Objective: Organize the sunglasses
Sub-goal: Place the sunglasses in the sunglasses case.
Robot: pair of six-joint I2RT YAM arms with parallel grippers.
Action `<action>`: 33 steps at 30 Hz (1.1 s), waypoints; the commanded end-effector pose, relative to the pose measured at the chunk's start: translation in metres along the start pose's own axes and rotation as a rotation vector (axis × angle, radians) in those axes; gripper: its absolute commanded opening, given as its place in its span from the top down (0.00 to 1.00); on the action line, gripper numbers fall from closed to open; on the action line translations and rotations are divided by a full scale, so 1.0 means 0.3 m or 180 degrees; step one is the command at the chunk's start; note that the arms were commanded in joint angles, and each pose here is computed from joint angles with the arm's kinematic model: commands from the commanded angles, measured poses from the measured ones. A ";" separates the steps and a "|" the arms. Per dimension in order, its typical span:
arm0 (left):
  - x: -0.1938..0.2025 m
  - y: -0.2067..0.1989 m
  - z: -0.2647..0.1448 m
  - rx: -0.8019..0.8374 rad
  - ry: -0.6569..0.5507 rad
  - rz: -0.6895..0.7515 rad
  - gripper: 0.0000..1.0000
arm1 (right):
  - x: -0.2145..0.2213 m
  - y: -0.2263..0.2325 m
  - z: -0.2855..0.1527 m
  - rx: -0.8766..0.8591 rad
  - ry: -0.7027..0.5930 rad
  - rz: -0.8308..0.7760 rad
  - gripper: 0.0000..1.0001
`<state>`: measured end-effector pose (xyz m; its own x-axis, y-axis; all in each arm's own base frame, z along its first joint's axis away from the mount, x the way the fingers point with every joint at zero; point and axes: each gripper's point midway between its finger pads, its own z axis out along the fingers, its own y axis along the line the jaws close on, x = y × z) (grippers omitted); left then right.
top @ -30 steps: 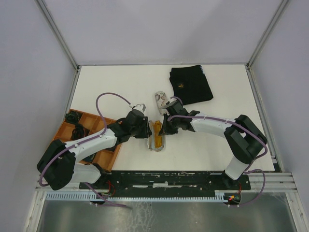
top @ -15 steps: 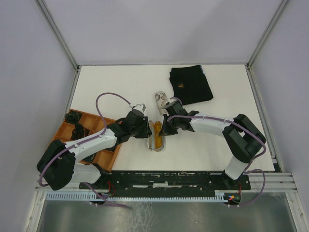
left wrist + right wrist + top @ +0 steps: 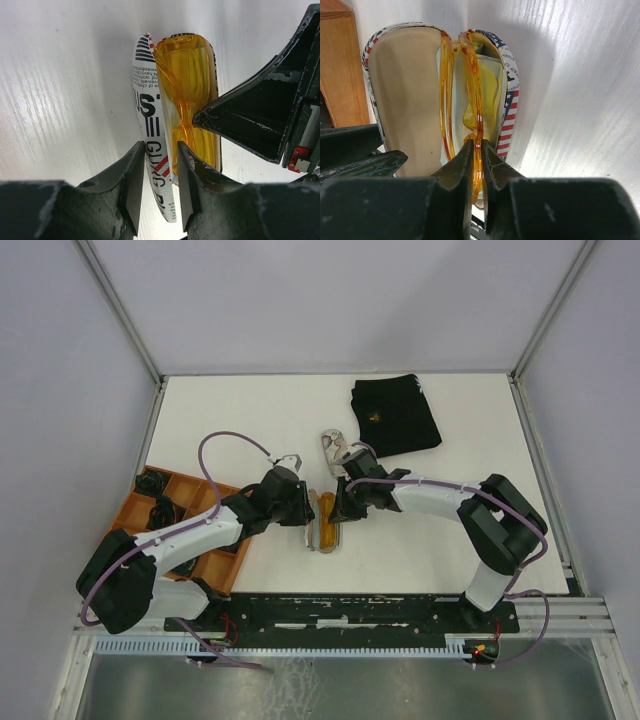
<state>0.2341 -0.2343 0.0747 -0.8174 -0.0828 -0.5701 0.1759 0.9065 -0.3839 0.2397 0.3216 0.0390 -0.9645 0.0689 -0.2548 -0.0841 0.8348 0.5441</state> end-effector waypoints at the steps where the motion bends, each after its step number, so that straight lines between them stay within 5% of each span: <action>1: -0.040 -0.057 -0.023 0.0204 -0.0128 -0.0096 0.61 | -0.053 0.056 -0.019 -0.0078 -0.0123 -0.0098 0.81; 17: -0.042 -0.060 -0.028 0.0216 -0.0127 -0.0080 0.61 | -0.090 0.042 -0.121 0.0144 -0.0301 -0.0345 0.66; 33: -0.048 -0.069 -0.031 0.0248 -0.0131 -0.0087 0.61 | -0.081 0.017 -0.100 0.0140 -0.0318 -0.0455 0.61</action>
<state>0.2319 -0.2368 0.0766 -0.8213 -0.0802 -0.5649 0.1855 0.8987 -0.3973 0.2493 0.2972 0.0682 -0.9240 0.0037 -0.3824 -0.1747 0.8855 0.4306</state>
